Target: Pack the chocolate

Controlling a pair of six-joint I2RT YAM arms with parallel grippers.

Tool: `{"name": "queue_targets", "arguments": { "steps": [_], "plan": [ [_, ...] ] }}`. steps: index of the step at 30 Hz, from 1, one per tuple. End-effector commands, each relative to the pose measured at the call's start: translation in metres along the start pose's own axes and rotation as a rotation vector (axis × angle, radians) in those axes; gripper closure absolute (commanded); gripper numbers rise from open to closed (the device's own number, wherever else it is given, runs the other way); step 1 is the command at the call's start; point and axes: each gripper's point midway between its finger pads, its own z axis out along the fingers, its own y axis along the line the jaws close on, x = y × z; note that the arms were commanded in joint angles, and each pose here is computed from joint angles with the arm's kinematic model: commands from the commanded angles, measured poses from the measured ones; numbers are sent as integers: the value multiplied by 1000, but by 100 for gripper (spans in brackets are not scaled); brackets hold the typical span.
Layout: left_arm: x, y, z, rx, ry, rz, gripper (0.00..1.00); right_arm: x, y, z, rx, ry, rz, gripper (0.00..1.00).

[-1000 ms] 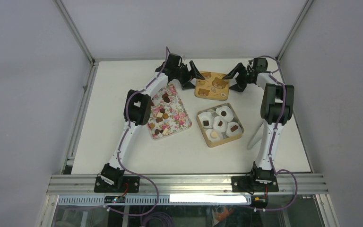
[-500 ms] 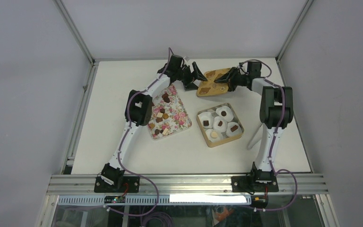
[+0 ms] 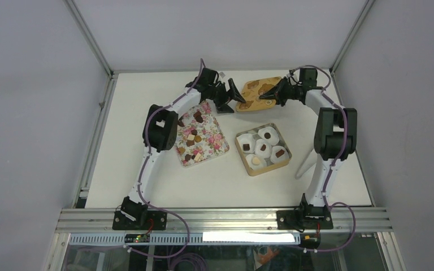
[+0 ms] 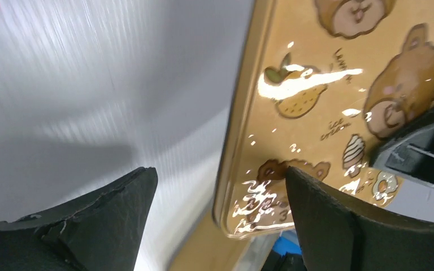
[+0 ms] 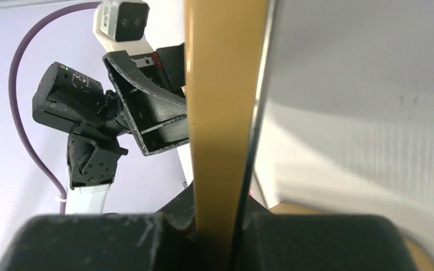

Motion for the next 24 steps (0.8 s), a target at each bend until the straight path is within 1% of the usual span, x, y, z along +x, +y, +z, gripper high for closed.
{"name": "queue_targets", "arguments": {
  "steps": [1, 5, 7, 11, 14, 16, 18, 21, 24],
  "plan": [
    [-6, -86, -74, 79, -93, 152, 11, 19, 76, -53, -110, -11, -218, 100],
    [10, -105, -113, 82, -117, 173, 10, 54, 78, -77, -112, 52, -292, 100],
    [25, -102, -128, 72, -110, 160, 9, 74, 75, -90, -112, 80, -309, 100],
    [47, -112, -159, 109, -134, 160, 7, 108, 71, -119, -129, 104, -334, 100],
    [64, -117, -176, 156, -140, 154, 6, 133, 69, -131, -174, 135, -328, 100],
    [76, -117, -181, 187, -123, 143, 5, 149, 68, -135, -213, 168, -319, 100],
    [88, -113, -182, 199, -105, 135, 4, 162, 62, -138, -215, 190, -311, 100],
    [105, -98, -174, 193, -79, 107, 4, 174, 54, -138, -191, 210, -307, 100],
    [124, -88, -159, 203, -43, 80, 4, 177, 44, -133, -162, 237, -271, 100]
  ]
}}
